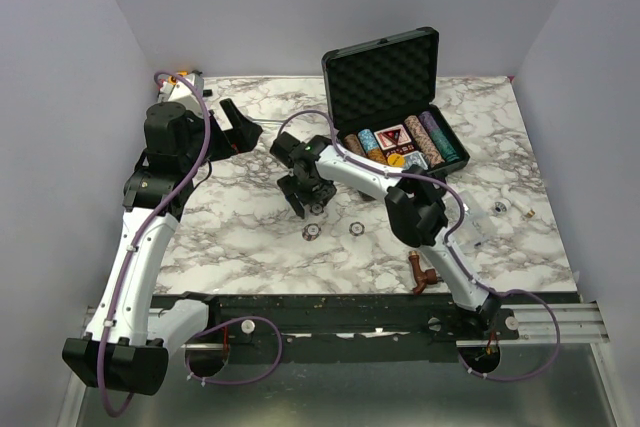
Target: Pack up texas hold em set
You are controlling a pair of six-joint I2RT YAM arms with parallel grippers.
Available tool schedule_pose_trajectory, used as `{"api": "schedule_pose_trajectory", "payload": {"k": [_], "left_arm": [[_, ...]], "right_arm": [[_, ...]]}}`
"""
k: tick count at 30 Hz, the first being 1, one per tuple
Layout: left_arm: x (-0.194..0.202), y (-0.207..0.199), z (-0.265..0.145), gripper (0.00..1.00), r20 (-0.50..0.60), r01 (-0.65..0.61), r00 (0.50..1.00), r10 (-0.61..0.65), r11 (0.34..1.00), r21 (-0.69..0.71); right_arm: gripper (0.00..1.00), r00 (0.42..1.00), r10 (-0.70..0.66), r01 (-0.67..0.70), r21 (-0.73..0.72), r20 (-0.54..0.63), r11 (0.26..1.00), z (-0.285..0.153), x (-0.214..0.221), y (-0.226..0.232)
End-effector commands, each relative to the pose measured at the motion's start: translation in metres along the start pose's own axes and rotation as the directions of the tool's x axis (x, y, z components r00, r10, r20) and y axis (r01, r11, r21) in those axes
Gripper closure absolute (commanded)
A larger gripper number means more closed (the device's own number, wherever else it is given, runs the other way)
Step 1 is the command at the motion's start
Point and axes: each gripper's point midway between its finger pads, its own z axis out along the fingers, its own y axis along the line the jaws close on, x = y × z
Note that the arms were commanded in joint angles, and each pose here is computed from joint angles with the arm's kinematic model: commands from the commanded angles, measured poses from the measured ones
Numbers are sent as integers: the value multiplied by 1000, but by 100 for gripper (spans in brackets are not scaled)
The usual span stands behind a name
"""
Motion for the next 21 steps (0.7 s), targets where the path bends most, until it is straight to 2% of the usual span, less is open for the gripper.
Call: {"api": "schedule_pose_trajectory", "payload": {"k": [1, 8, 12, 16, 21], "left_arm": [[-10, -14, -9, 2, 29, -10, 1000, 9, 999, 46], [-10, -14, -8, 1, 25, -10, 1000, 9, 999, 47], [-10, -14, -9, 1, 26, -9, 1000, 8, 999, 49], [-9, -13, -7, 1, 25, -9, 1000, 8, 999, 43], [-9, -12, -6, 1, 24, -9, 1000, 8, 999, 40]], "right_arm": [[27, 997, -29, 30, 19, -72, 999, 18, 13, -3], [38, 991, -28, 34, 49, -134, 998, 28, 30, -9], [61, 992, -21, 27, 53, -123, 998, 33, 32, -10], [68, 996, -9, 14, 63, -88, 998, 29, 21, -10], [80, 999, 11, -13, 34, 49, 999, -4, -8, -5]]}}
